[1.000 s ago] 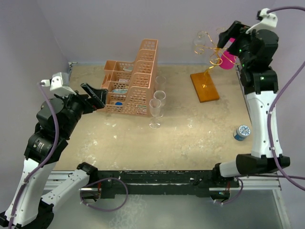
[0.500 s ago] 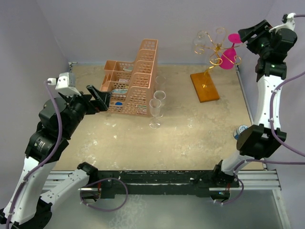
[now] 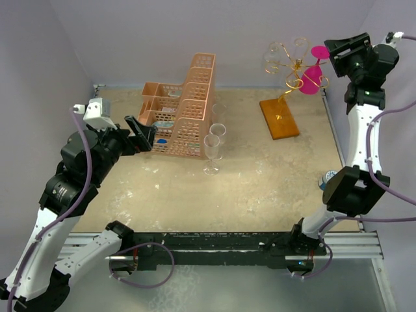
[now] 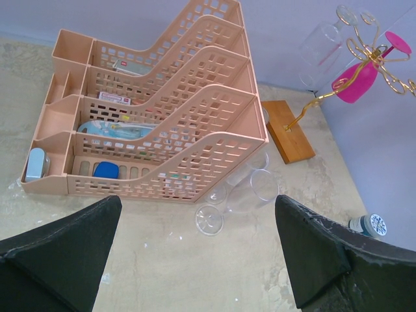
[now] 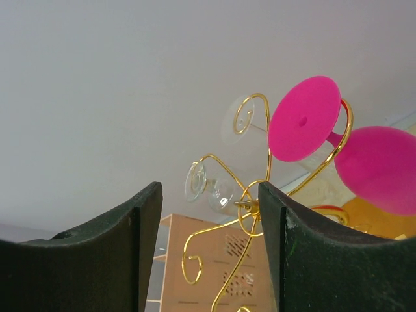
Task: Take the wine glass off the wine glass rack
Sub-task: Pick up the wine glass from the wine rack.
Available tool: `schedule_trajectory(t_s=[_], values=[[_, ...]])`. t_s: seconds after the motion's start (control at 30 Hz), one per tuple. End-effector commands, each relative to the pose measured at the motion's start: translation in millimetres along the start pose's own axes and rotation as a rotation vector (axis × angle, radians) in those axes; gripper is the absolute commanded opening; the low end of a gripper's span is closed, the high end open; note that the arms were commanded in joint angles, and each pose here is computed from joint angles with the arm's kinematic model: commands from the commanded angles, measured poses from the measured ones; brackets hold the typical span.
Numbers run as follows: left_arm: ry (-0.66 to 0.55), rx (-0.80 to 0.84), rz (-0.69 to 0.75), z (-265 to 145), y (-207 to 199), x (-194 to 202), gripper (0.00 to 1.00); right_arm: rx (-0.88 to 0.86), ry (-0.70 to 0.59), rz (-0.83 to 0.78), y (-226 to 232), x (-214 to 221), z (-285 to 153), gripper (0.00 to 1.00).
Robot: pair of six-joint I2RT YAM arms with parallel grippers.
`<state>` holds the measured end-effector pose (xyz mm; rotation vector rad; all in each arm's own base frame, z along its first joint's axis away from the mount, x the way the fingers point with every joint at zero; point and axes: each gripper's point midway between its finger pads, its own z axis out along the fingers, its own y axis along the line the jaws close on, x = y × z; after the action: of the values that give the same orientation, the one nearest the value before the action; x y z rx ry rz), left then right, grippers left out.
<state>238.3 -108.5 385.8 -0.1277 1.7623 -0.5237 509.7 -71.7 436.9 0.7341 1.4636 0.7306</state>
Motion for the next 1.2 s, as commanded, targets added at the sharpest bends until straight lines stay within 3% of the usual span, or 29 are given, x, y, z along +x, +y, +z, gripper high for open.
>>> schedule_trajectory(t_s=[0.0, 0.33, 0.8, 1.17], values=[[-0.038, 0.033, 0.003, 0.9, -7.8, -9.6, 0.99, -0.041, -0.014, 0.043, 12.4, -6.3, 3.0, 0.62], [-0.035, 0.027, -0.001, 2.2, -6.8, -8.3, 0.99, -0.044, -0.009, 0.152, -4.0, 6.0, 11.8, 0.51], [-0.037, 0.017, 0.009, 2.4, -4.6, -8.4, 0.99, -0.036, -0.022, 0.217, -16.0, 7.3, 26.6, 0.47], [-0.038, 0.015, 0.011, 3.1, -4.6, -9.0, 0.99, 0.009, -0.058, 0.202, -28.1, 2.0, 33.2, 0.5]])
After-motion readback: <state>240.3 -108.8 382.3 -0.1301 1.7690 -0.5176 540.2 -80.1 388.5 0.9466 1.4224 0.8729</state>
